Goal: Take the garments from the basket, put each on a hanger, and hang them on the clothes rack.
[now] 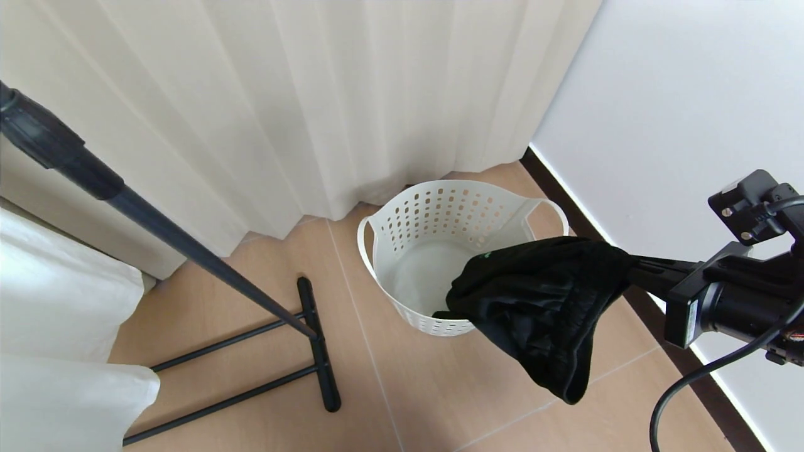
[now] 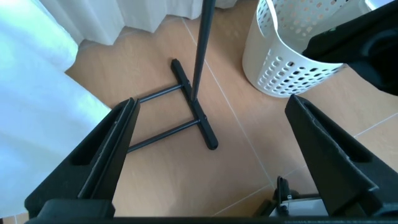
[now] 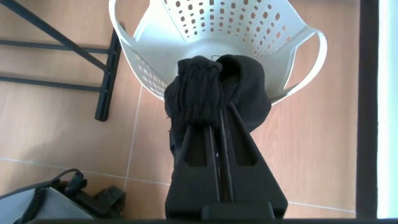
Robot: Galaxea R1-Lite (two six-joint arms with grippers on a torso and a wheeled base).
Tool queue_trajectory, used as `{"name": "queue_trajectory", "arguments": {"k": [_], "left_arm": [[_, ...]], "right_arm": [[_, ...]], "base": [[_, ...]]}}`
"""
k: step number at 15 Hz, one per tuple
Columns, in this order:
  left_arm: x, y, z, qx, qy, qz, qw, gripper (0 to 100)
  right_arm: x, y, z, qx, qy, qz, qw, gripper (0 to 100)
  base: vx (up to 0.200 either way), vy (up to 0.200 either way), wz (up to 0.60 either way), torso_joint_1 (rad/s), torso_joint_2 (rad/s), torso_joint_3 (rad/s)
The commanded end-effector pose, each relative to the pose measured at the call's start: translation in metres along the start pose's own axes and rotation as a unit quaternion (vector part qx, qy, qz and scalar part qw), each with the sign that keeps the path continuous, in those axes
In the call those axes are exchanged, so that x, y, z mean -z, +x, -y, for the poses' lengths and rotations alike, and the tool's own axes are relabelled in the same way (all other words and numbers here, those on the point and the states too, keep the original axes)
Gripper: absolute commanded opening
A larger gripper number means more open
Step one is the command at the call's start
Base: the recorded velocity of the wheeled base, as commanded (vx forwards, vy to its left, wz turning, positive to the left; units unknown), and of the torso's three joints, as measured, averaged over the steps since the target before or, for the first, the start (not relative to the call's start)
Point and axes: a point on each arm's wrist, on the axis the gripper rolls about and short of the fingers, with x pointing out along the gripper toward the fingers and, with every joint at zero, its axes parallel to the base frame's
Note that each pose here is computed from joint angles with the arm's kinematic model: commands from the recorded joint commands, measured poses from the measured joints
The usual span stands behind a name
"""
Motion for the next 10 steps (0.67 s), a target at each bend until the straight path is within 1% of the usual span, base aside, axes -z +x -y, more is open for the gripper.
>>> {"name": "queue_trajectory", "arguments": {"k": [1, 5, 10], "left_arm": [[-0.0002, 0.0001, 0.0000, 0.000, 0.000, 0.000, 1.0000, 100], [-0.0002, 0.0001, 0.0000, 0.000, 0.000, 0.000, 1.0000, 100], [-0.0002, 0.0001, 0.0000, 0.000, 0.000, 0.000, 1.0000, 100]], "right_arm": [[0.0012, 0.0006, -0.0003, -0.001, 0.000, -0.002, 1.0000, 0], [0.0018, 0.0014, 0.0000, -0.001, 0.000, -0.004, 1.0000, 0], [0.0016, 0.0014, 0.0003, 0.000, -0.001, -0.004, 1.0000, 0]], "base": [[0.000, 0.000, 0.00, 0.017, -0.14, 0.066], [0.000, 0.000, 0.00, 0.061, -0.37, -0.094], [0.000, 0.000, 0.00, 0.121, -0.47, -0.148]]}}
